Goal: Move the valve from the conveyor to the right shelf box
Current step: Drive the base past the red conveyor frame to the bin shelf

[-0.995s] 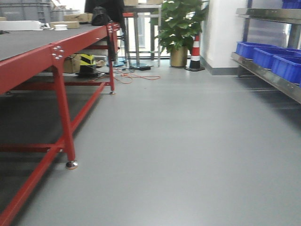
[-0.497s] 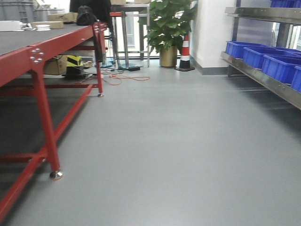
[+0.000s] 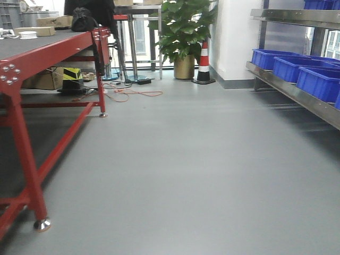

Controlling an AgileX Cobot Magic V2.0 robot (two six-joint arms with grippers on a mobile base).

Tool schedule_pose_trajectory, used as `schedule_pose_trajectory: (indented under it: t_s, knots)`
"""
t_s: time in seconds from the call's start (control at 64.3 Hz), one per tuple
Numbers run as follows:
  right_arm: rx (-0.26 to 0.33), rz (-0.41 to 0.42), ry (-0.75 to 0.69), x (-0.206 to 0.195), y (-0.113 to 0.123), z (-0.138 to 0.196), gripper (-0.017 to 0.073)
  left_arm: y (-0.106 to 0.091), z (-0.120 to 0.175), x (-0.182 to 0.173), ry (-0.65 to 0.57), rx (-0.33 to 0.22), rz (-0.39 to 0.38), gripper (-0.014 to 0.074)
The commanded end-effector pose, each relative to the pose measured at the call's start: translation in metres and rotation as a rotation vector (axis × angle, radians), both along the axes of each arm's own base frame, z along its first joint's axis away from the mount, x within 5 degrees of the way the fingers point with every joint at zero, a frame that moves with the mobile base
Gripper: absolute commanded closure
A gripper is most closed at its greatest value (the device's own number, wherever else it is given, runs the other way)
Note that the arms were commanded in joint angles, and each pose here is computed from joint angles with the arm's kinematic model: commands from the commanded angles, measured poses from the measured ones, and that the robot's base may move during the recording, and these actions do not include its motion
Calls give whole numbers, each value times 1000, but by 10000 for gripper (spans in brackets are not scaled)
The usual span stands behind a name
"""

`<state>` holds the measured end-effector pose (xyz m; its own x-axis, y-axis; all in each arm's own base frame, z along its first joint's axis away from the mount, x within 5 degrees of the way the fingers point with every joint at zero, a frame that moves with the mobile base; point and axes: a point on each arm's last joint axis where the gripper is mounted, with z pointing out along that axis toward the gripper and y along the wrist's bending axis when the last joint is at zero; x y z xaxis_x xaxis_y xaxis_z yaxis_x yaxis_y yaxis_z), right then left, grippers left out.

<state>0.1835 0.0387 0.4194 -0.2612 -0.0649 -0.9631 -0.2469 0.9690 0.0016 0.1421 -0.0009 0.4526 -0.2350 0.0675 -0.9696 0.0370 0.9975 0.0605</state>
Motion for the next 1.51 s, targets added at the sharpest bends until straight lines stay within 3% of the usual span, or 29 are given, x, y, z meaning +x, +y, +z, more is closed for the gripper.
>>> schedule_pose_trajectory:
  t_s: [0.0,1.492]
  knots:
    - [13,-10,-92,-2,-1,11,713,-1,8,-3,-68,-13,-3,705]
    - [13,-10,-92,-2,-1,11,713,-1,8,-3,-68,-13,-3,705]
